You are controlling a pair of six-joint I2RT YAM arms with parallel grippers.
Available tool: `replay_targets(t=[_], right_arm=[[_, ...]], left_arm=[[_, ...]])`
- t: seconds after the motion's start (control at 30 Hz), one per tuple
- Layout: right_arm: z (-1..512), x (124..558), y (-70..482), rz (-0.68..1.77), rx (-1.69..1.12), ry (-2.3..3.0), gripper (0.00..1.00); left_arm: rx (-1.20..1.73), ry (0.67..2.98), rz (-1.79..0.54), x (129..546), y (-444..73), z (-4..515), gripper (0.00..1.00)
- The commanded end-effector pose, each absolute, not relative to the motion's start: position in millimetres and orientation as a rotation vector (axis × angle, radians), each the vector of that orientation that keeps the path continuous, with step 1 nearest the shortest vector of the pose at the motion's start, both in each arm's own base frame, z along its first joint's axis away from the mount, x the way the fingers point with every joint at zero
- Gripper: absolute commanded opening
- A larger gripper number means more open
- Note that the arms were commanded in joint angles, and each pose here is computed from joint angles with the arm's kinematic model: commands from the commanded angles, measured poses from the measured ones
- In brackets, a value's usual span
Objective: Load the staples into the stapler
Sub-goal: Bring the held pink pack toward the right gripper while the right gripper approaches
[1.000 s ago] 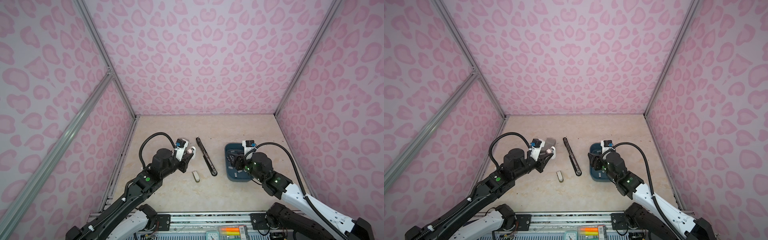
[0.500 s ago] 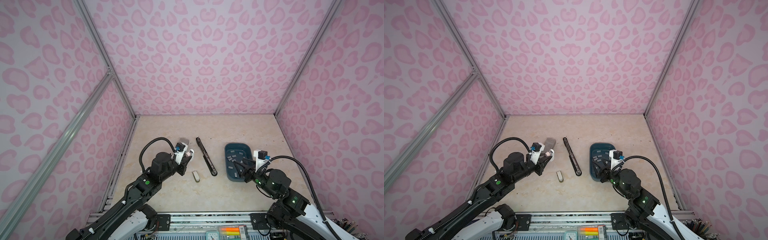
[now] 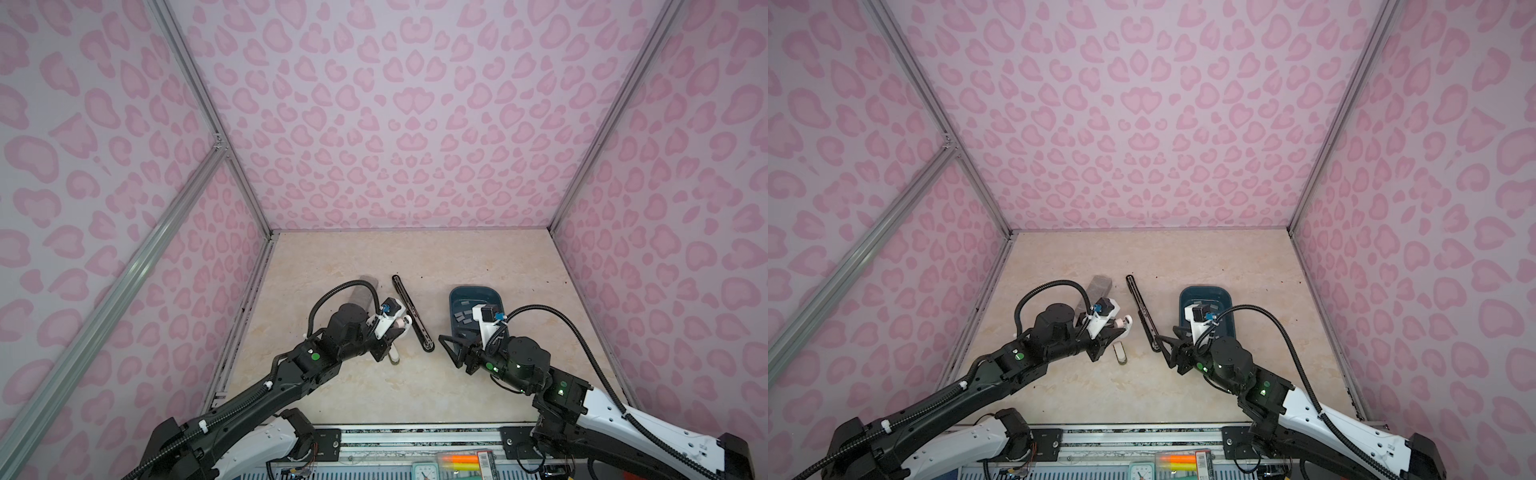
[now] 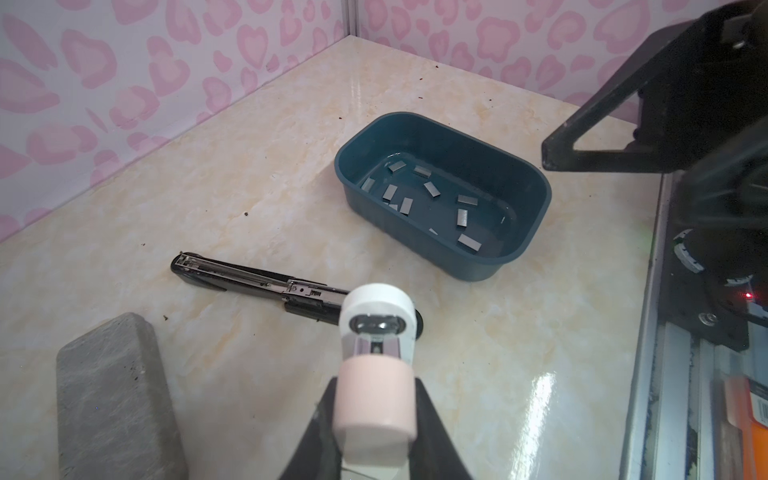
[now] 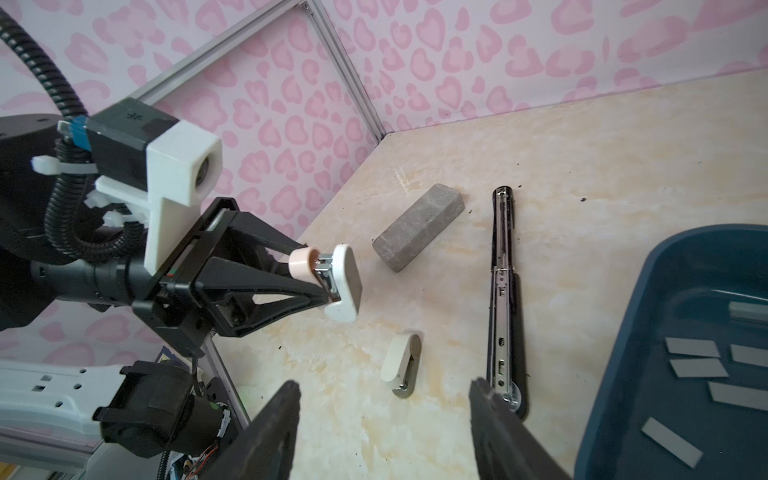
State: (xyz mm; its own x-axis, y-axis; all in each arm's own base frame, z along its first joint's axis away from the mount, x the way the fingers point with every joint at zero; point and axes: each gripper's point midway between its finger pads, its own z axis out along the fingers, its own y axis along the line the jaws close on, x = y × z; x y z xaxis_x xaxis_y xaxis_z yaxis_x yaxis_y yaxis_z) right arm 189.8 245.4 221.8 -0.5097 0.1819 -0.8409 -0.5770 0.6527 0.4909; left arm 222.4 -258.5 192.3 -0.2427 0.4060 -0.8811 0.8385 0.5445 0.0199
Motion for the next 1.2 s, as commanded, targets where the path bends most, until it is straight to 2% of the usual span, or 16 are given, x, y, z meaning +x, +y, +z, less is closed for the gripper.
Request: replay_targets(t=[0.0, 0.17, 0.33, 0.43, 0.57, 0.77, 1.17], right_arm=[[234, 194, 256, 0.949, -0.307, 1.837, 0.64], [228, 196, 265, 0.935, -0.286, 1.838, 0.63], [227, 192, 278, 0.943, -0.318, 1.849, 0.63], [225, 192, 283, 0.931, -0.322, 1.857, 0.63], [217, 197, 289, 0.9, -0.314, 1.89, 0.58], [207, 206, 286, 0.849, -0.26, 1.917, 0.52], [199, 215, 275, 0.78, -0.196, 1.914, 0.51]], left_arm=[[1.085, 1.772, -0.599, 220, -270, 203, 0.03], [1.057, 1.805, -0.529, 229, -264, 198, 0.03], [1.092, 1.807, -0.56, 224, -271, 197, 0.03], [1.143, 1.791, -0.58, 217, -276, 196, 0.03], [1.23, 1.738, -0.63, 201, -287, 198, 0.03], [1.268, 1.734, -0.634, 197, -291, 196, 0.03], [1.329, 1.71, -0.672, 186, -297, 194, 0.03]])
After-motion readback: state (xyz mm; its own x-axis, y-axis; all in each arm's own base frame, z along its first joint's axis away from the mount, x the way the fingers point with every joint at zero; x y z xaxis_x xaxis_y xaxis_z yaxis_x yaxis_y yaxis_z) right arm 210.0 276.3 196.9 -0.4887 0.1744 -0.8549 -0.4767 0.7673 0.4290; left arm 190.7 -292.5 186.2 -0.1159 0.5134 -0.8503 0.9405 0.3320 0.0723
